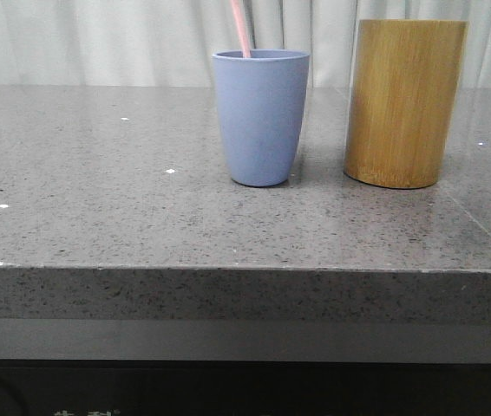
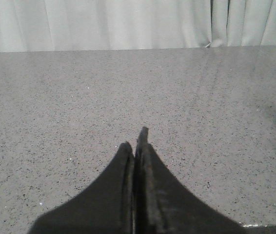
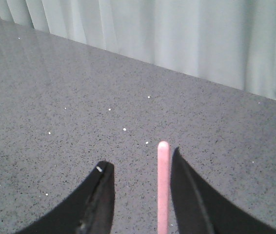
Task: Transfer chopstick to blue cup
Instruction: 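Open the right gripper to release the pink stick and withdraw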
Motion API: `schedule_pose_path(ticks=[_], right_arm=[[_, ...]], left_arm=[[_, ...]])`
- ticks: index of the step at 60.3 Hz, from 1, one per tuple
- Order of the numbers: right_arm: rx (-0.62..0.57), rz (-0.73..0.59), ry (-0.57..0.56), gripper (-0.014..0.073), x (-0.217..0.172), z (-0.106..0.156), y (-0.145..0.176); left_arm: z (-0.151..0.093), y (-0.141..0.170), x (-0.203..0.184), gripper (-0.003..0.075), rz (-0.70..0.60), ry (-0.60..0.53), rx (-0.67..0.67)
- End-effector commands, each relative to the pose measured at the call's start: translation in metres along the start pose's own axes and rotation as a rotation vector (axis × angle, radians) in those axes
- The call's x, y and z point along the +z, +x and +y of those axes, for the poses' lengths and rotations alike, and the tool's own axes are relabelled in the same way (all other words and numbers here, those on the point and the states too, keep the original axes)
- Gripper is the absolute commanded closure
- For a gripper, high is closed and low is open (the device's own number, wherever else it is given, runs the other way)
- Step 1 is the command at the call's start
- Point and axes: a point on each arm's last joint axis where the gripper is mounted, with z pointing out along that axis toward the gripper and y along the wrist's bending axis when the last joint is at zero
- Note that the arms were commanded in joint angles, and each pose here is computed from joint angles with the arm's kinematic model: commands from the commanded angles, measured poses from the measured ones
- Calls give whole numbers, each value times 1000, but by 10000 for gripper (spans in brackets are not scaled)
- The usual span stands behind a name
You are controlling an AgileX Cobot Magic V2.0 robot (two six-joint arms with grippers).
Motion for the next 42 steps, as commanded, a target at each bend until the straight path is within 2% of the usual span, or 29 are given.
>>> schedule_pose_path(ticks=[1, 9, 15, 27, 42], right_arm=[[-16, -188, -4, 365, -31, 1, -44], [-16, -194, -4, 596, -44, 1, -52], [-14, -199, 21, 702, -54, -6, -58], [-4, -172, 136, 705, -88, -40, -71], [1, -150, 355, 705, -155, -83, -84]], left_arm=[[0, -14, -2, 739, -97, -5, -16], [0, -14, -2, 739, -97, -5, -16], [0, -14, -2, 739, -97, -5, -16], [0, -14, -2, 739, -97, -5, -16], [0, -14, -2, 739, -97, -5, -16]])
